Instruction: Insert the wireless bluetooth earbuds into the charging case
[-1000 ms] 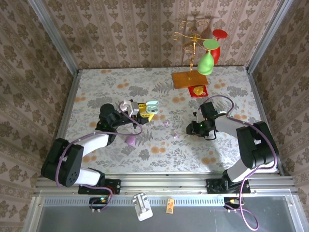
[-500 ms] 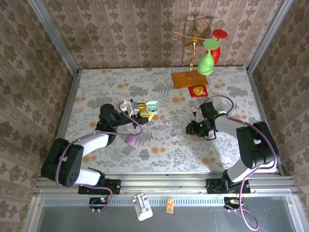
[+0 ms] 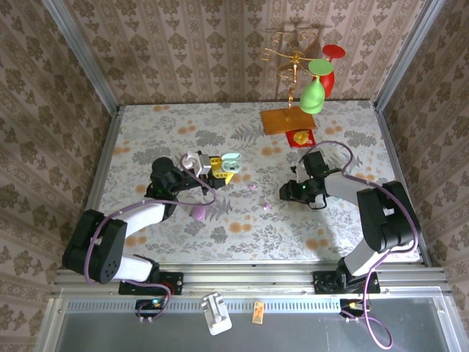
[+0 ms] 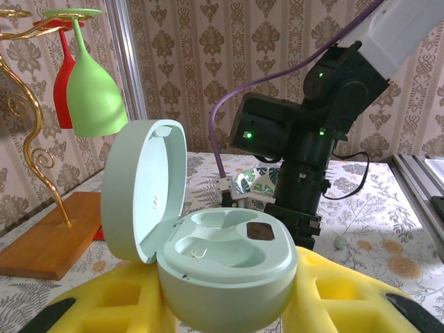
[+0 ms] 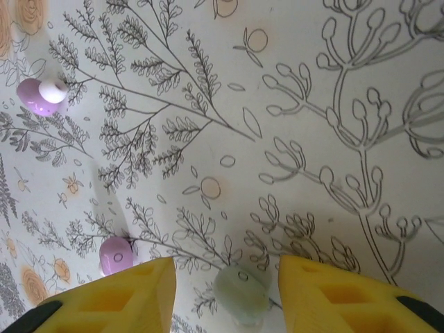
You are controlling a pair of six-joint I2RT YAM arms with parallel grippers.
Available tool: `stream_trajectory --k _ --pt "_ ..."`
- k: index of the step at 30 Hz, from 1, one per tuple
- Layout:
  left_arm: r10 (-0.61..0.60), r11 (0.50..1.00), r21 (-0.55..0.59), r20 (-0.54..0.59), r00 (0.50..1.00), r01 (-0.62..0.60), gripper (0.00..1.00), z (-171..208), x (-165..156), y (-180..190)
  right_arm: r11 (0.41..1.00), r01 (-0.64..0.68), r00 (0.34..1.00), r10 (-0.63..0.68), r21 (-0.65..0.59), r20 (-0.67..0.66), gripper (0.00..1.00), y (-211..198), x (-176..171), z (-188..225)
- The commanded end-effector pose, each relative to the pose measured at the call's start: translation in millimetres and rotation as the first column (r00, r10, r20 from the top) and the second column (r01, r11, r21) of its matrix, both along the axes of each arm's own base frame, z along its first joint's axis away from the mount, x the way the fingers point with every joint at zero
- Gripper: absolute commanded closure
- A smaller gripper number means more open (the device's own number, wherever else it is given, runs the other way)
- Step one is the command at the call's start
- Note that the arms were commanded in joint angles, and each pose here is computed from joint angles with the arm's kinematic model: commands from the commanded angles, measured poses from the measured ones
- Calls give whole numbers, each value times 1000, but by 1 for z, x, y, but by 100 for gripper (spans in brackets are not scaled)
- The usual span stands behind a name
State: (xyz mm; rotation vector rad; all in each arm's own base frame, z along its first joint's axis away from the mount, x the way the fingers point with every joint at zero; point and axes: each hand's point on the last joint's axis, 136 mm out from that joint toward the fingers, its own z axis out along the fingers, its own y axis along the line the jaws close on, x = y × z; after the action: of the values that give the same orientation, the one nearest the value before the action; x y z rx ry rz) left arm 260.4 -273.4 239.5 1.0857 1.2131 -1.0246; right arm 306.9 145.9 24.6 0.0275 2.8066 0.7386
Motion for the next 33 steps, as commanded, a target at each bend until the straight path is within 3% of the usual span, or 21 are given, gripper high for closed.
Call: stream_trajectory --k 1,12,22,33 --pt "-22 999 -27 52 998 23 72 16 -3 0 1000 -25 1000 25 19 0 55 4 4 -2" --pt "-25 999 -27 53 998 27 72 16 -2 -1 992 -63 998 66 105 -25 58 13 -25 -2" --pt "-29 999 -38 48 998 31 72 16 -3 0 990 -65 997 70 126 -37 63 15 -31 -5" --pt "-30 999 -40 48 998 31 72 18 -4 0 993 -38 997 44 113 -56 77 12 -30 -11"
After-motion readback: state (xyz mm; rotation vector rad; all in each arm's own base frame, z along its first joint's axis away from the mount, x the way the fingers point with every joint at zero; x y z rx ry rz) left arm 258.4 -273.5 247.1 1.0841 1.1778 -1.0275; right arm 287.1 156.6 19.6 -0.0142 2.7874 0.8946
